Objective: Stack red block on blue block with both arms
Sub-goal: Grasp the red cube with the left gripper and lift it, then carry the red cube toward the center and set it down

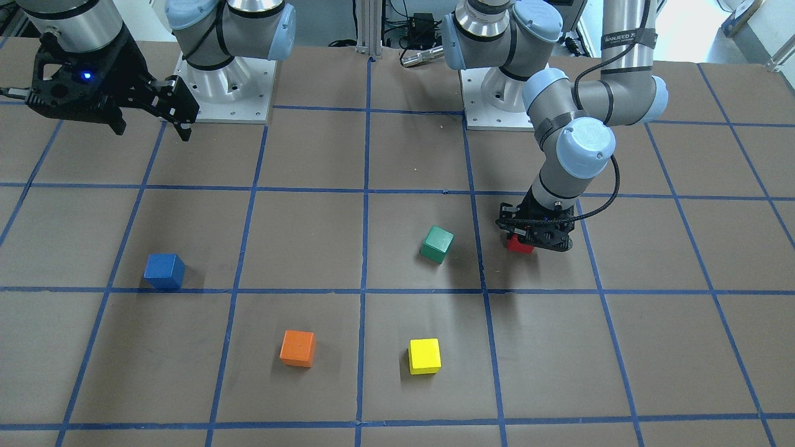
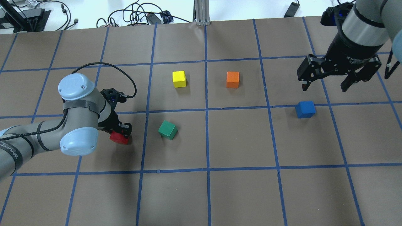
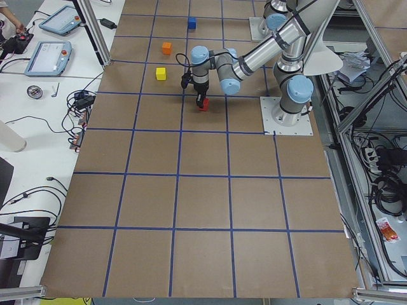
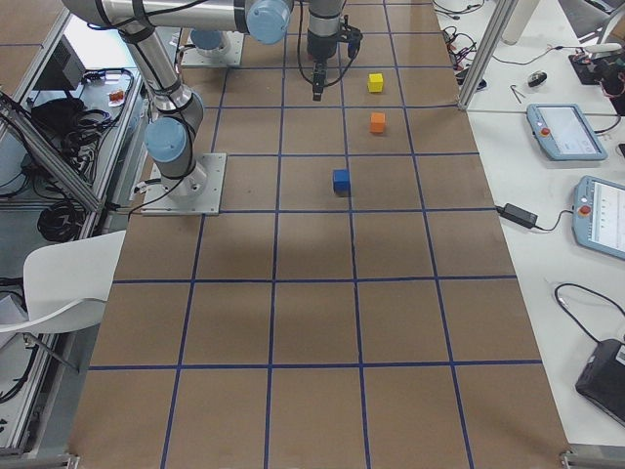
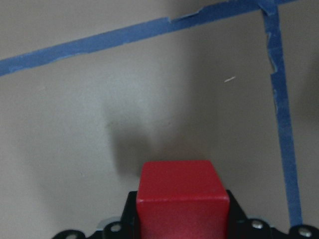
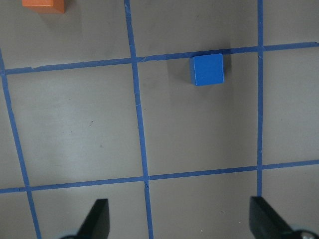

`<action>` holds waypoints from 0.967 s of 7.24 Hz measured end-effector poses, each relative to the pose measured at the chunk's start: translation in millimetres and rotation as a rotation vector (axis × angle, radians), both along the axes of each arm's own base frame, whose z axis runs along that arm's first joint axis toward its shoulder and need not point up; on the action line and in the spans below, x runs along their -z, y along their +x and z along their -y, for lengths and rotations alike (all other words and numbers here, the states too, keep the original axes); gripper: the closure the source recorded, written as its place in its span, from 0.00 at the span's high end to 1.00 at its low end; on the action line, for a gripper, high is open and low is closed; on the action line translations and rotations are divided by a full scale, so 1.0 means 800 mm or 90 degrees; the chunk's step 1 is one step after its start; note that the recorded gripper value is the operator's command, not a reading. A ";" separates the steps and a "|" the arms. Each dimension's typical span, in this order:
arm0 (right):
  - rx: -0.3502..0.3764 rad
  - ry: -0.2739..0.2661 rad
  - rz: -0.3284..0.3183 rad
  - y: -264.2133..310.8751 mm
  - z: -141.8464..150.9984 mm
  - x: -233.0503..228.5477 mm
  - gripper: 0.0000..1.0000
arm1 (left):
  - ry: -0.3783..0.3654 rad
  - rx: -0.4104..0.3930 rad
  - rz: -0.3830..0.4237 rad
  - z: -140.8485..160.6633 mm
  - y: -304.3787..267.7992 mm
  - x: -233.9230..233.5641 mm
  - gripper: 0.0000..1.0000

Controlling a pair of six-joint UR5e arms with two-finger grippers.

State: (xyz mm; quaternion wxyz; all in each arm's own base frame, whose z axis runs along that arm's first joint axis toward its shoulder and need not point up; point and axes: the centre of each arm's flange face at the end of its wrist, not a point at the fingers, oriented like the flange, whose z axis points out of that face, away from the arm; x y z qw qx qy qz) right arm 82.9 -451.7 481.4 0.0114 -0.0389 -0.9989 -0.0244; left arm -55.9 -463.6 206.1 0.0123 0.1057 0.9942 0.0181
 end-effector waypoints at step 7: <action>0.000 -0.004 0.004 0.001 0.000 0.000 1.00 | -0.069 -0.096 -0.062 0.097 -0.234 -0.128 0.20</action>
